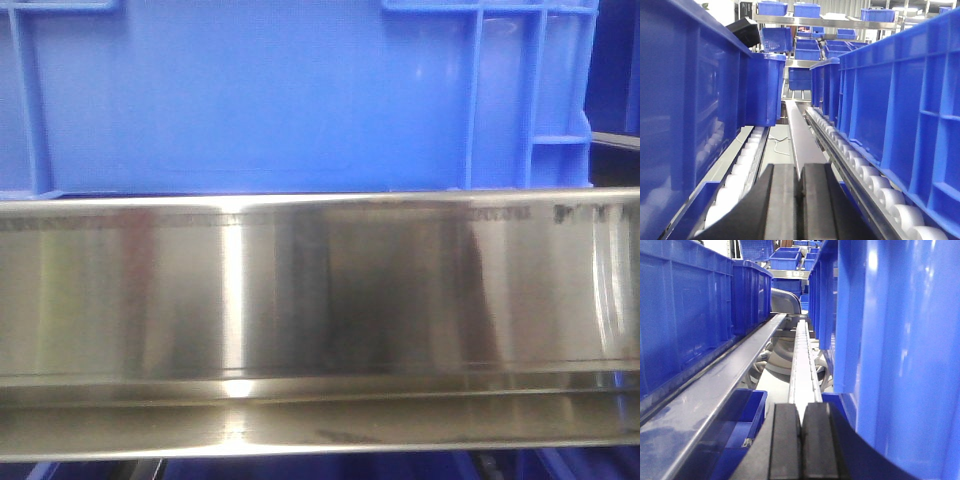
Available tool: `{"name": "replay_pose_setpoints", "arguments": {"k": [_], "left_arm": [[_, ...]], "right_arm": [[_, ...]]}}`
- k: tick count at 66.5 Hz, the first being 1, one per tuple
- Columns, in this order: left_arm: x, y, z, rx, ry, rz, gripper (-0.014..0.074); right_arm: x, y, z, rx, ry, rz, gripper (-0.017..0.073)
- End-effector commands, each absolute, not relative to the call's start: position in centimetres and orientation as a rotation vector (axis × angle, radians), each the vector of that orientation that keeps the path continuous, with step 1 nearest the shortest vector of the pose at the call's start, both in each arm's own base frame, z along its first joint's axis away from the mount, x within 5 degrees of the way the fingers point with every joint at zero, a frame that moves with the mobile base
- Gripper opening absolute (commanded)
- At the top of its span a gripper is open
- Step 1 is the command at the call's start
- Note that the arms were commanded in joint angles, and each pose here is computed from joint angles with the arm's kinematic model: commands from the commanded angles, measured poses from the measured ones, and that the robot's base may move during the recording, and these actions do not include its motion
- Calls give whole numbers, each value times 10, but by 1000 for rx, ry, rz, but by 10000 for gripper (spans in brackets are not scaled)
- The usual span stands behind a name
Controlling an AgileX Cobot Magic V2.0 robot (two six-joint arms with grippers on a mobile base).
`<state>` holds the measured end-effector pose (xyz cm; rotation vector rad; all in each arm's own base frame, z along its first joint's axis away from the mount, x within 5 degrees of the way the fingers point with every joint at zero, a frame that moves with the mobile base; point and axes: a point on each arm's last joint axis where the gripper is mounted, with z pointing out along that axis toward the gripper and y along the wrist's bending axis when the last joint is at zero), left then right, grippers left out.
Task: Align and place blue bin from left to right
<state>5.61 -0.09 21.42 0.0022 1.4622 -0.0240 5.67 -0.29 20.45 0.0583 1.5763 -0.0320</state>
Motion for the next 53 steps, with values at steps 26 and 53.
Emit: {"name": "replay_pose_setpoints", "arguments": {"k": [26, 53], "left_arm": [[56, -1, 218, 7, 1429, -27, -81], [30, -1, 298, 11, 1321, -34, -19]], "right_arm": [[56, -4, 212, 53, 1498, -48, -162], [28, 0, 304, 49, 1310, -15, -162]]}}
